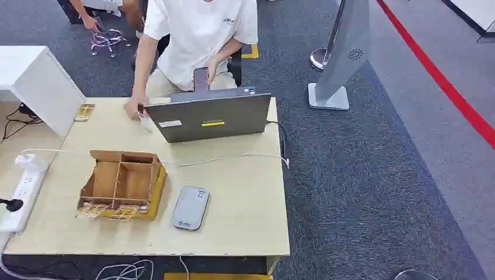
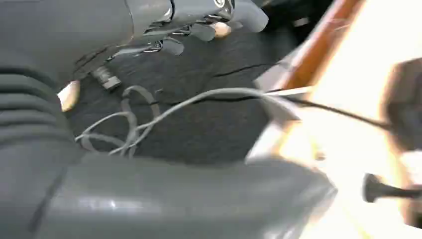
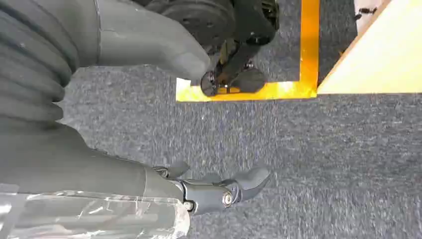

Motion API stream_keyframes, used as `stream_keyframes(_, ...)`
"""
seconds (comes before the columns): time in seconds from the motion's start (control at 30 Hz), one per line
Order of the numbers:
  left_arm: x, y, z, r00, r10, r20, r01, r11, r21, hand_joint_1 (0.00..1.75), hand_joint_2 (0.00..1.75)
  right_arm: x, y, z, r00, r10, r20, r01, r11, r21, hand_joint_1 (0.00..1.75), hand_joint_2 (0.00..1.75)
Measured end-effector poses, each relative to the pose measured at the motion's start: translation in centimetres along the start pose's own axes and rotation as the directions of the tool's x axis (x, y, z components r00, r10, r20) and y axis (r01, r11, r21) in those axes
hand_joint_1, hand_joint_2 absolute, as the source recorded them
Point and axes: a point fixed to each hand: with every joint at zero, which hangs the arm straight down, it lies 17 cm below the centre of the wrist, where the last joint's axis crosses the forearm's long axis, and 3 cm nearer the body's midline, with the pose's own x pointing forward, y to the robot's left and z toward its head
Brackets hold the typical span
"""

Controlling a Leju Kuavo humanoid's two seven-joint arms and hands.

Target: Pass the card to the sensor for recognition and then transmit it.

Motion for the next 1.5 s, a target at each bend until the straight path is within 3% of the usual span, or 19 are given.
stream_keyframes(0.37,10.3,-5.0,-1.4,0.932,-0.170,0.320,0.190,0.981,-0.034,0.00,0.00,0.5,-1.7,0.5,0.996,0.091,0.003,-0.091,0.996,-0.019,0.00,1.75)
stream_keyframes(0.6,14.2,-9.3,-2.0,0.852,-0.262,0.454,0.311,0.950,-0.036,0.00,0.00,0.8,-2.9,0.4,0.986,0.164,0.003,-0.164,0.986,-0.037,0.00,1.75)
stream_keyframes(1.03,19.2,-19.5,-4.3,0.706,-0.371,0.603,0.501,0.864,-0.055,0.00,0.00,1.4,-5.2,-0.3,0.949,0.315,0.011,-0.313,0.946,-0.081,0.00,1.75)
stream_keyframes(1.5,23.7,-28.7,-6.5,0.507,-0.480,0.716,0.682,0.732,0.008,0.00,0.00,0.8,-7.2,-1.1,0.900,0.436,-0.026,-0.436,0.895,-0.097,0.00,1.75)
